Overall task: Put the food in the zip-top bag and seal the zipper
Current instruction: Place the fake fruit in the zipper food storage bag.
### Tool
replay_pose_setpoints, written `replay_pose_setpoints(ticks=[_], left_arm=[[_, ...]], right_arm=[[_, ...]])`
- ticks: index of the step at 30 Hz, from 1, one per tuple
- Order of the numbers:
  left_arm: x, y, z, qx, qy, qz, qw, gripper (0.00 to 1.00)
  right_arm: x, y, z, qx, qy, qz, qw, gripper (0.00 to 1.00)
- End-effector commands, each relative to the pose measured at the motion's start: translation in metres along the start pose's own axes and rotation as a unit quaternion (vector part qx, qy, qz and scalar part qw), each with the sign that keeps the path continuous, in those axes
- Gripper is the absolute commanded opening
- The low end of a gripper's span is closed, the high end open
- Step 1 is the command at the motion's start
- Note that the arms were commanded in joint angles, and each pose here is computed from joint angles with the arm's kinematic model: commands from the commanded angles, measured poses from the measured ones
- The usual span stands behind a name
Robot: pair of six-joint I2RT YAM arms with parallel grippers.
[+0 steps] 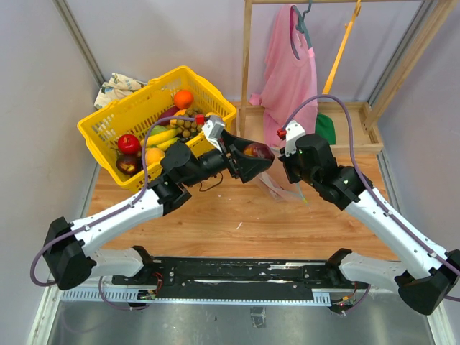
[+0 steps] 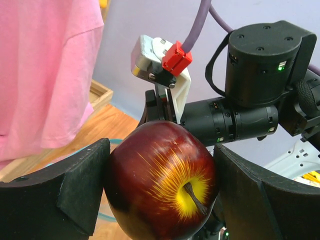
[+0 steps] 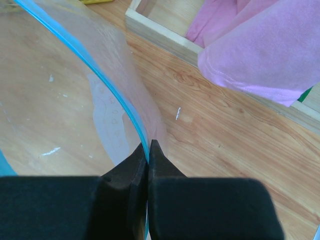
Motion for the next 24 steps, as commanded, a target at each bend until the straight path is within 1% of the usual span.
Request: replay_pose_setpoints(ticks=[1, 5, 8, 14, 17, 24], left_arm=[[-0.003, 0.007, -0.007, -0.012, 0.012, -0.016, 1.0, 0.4], [-0.018, 0.011, 0.0, 0.011, 0.02, 0.009, 1.0, 0.4], [-0.03, 0.011, 0.009, 0.041, 0.019, 0.032, 0.998, 0.4], [-0.048, 0.008, 0.028, 0.112, 0.014, 0.071, 0.991, 0.43], [-0.05, 0.01, 0.034, 0.141, 0.01, 0.079, 0.987, 0.47], [-0.056, 0.02, 0.04, 0.171, -0.006, 0.087, 0.981, 0.53]], right_arm=[[0.01, -0.004, -0.002, 0.003, 0.015, -0.017, 1.0, 0.01], [0.01, -0.004, -0.002, 0.005, 0.016, -0.017, 1.0, 0.01], [0.011, -0.005, -0.002, 0.005, 0.017, -0.019, 1.0, 0.01], [0.012, -0.006, -0.001, 0.01, 0.017, -0.023, 1.0, 0.01], [0.013, -0.006, 0.001, 0.017, 0.019, -0.025, 0.999, 0.01], [0.014, -0.002, 0.009, 0.047, 0.029, -0.027, 0.998, 0.01]])
Point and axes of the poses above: each gripper's point midway between its finger pads, its own y axis out along the fingers, its own z axis along the line the jaws close on, x = y × z, the point moved 7 cm from there along -y, back along the fingers, and after that the axes turned 2 degrees about -y, right-handed, at the moved point
